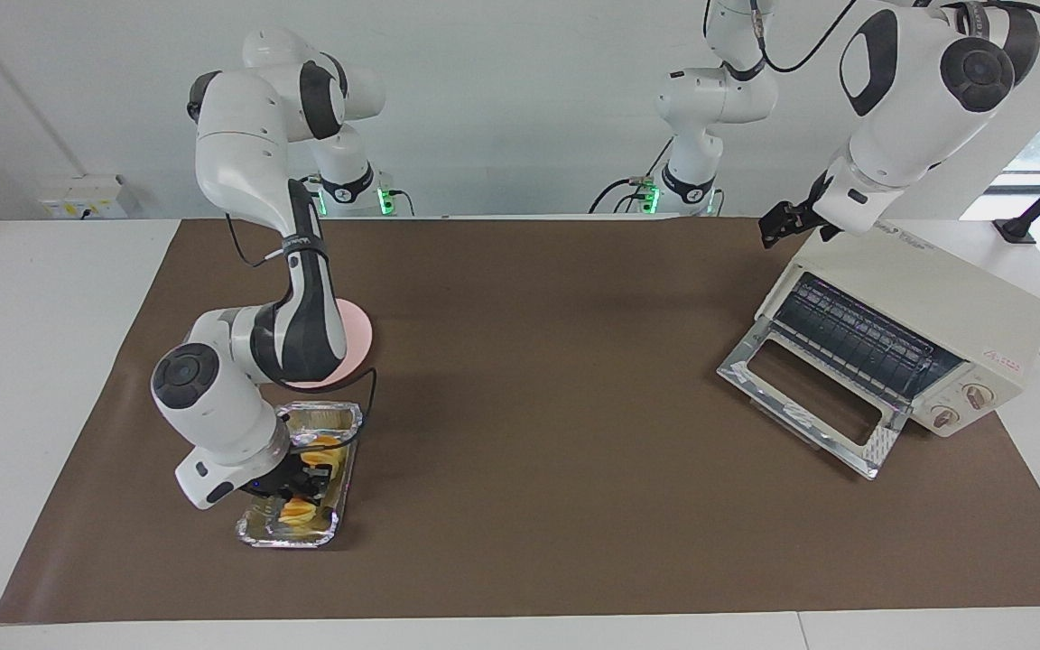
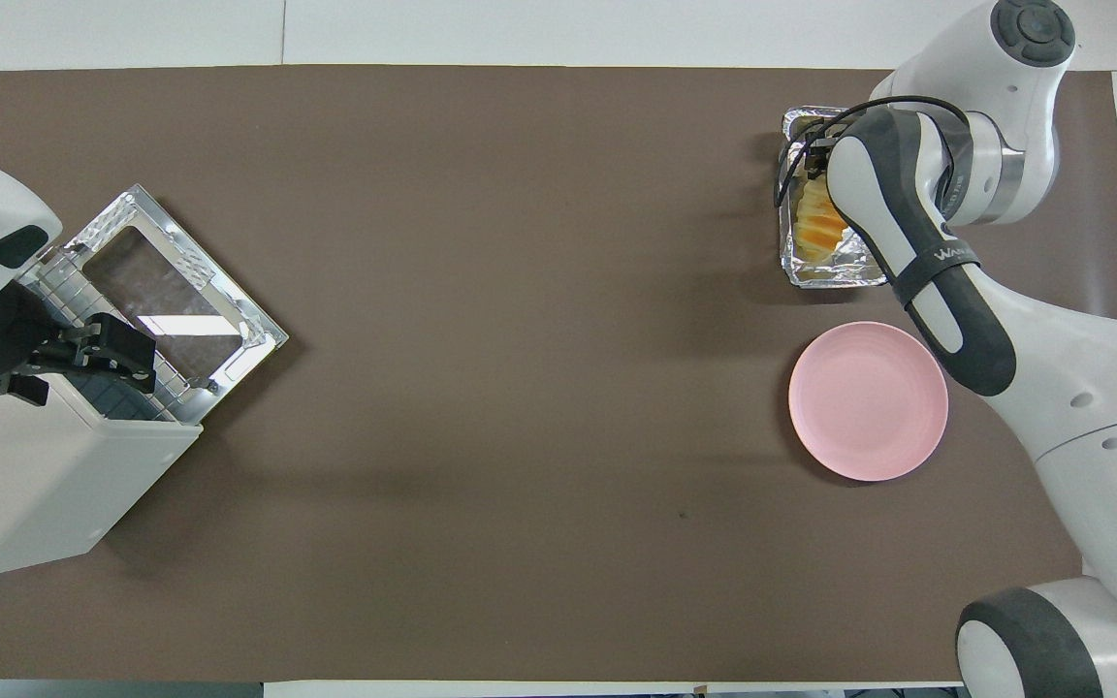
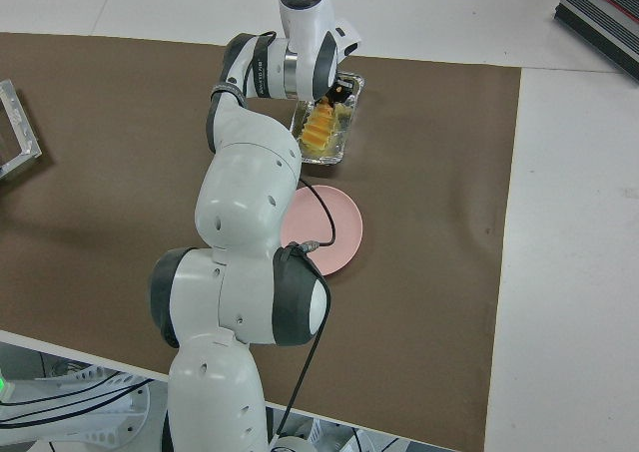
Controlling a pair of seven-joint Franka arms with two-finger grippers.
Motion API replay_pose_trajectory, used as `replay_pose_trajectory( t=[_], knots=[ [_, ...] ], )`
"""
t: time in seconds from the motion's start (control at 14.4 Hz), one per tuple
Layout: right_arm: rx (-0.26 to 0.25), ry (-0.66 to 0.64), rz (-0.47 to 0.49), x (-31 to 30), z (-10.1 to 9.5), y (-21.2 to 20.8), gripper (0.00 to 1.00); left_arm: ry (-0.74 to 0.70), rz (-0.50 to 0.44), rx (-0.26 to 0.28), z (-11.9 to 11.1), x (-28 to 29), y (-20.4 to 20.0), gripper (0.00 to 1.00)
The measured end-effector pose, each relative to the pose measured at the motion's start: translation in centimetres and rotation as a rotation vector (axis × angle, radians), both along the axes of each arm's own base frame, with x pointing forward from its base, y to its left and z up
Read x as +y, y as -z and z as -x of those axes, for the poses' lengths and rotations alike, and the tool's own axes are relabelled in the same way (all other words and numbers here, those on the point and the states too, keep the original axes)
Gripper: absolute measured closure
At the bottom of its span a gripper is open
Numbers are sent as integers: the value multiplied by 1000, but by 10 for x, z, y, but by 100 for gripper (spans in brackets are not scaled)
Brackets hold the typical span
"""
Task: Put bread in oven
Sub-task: 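Lower the bread into the foil tray and open the right gripper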
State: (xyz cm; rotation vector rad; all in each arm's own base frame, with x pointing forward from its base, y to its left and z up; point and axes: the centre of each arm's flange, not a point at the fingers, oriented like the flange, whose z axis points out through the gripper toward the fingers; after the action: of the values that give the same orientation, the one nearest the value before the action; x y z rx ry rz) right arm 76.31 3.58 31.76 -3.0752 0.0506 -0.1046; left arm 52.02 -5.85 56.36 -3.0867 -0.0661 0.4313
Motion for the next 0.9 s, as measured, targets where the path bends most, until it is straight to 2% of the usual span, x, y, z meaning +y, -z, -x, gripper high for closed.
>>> replay_pose_trajectory(
  t=[0.21,0.35,0.48,0.9],
  knots=[
    [-9,2,1,-2,0,-11,19,0,0,0,0,0,0,0],
    [-8,1,2,-3,2,-24,1,0,0,0,0,0,0,0],
    [10,-10,11,-5,5,-31,0,0,0,0,0,0,0,0],
    [2,-113,58,-55,6,-33,0,0,0,0,0,0,0,0]
  ],
)
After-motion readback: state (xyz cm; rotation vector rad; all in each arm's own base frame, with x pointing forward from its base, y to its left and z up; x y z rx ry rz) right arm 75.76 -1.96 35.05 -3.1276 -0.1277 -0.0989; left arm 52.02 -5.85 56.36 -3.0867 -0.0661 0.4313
